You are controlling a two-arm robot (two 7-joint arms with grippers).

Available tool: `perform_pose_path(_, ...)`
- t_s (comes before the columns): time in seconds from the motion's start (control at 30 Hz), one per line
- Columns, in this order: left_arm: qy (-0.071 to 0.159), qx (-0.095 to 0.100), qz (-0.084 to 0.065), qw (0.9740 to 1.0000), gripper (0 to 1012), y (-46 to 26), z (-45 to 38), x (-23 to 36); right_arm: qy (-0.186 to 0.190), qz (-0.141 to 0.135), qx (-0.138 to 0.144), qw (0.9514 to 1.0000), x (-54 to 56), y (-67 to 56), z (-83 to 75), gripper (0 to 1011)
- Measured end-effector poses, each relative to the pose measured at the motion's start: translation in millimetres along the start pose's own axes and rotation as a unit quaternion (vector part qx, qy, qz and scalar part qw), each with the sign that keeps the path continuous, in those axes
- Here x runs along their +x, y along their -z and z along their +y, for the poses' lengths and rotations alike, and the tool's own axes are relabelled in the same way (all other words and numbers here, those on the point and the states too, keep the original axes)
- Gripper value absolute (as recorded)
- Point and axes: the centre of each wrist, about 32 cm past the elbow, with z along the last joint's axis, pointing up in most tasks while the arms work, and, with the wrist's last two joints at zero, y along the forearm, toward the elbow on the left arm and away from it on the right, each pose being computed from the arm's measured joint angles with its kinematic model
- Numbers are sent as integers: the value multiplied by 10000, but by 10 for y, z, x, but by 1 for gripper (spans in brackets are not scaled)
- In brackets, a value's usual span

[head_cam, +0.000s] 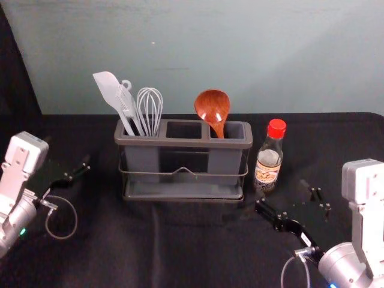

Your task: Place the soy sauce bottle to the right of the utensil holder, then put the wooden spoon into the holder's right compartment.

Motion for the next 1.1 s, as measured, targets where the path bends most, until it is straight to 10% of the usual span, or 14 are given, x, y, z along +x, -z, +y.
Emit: perform_pose_path(1.1,0,0,0,10000,1011,0,0,0,-16,-13,0,10000,-3,-8,2,1004)
